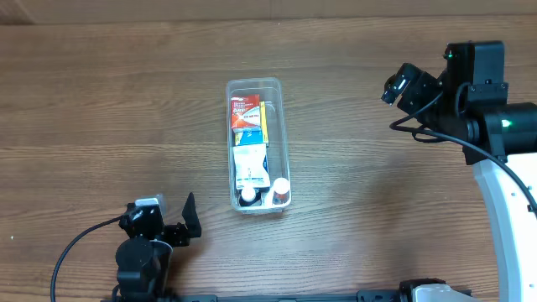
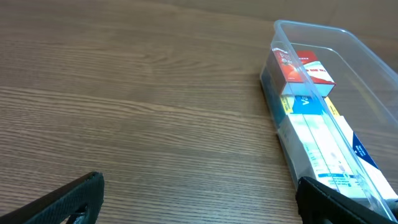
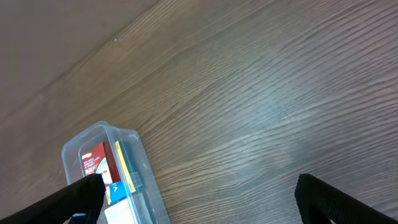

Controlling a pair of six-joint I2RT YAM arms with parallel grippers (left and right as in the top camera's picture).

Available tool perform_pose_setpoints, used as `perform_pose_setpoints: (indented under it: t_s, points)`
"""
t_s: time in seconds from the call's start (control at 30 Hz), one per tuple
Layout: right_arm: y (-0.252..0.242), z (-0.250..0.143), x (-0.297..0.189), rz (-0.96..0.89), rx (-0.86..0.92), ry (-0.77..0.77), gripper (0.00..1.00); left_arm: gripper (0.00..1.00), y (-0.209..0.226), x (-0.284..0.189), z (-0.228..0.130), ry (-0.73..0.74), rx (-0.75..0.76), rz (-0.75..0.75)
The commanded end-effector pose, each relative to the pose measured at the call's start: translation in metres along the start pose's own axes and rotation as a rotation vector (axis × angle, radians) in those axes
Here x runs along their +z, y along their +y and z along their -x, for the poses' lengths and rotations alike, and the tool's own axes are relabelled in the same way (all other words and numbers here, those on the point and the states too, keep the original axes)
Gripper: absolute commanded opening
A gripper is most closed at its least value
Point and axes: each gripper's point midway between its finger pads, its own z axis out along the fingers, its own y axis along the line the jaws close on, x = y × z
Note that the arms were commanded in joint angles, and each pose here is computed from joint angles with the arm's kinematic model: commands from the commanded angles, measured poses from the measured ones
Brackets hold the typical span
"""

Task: Pack container

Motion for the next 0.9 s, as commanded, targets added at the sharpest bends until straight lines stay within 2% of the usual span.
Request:
perform_pose_setpoints:
  t_s: [0.0,0.2,0.33,0.47,0.5,0.67,0.87]
  points:
    - [0.001,0.003,-0.004,0.006,0.007,-0.016,1.0,1.0,-0.001,0.0,0.0,-0.007,0.017,-0.008]
    - [-0.001,0.002,-0.006,0.0,0.001,-0.016,1.0,1.0,-0.001,0.0,0.0,-0.008,0.017,-0.008]
    - [-0.014,0.007,-0.031,-0.04,-0.024,-0.11,1.0,1.0,-0.001,0.0,0.0,-0.008,0.017,-0.008]
    - [-0.014,0.0,-0.053,0.036,-0.134,-0.215,1.0,1.0,-0.001,0.0,0.0,-0.008,0.017,-0.008]
    - [-0.015,-0.015,-0.059,0.111,-0.221,-0.286,1.0,1.0,-0.001,0.0,0.0,-0.008,0.017,-0.008]
    - [-0.045,-0.079,-0.042,0.201,-0.397,-0.388,1.0,1.0,-0.001,0.0,0.0,-0.008,0.017,-0.008]
    - [-0.087,-0.126,-0.016,0.201,-0.373,-0.432,1.0,1.0,-0.001,0.0,0.0,-0.007,0.017,-0.008]
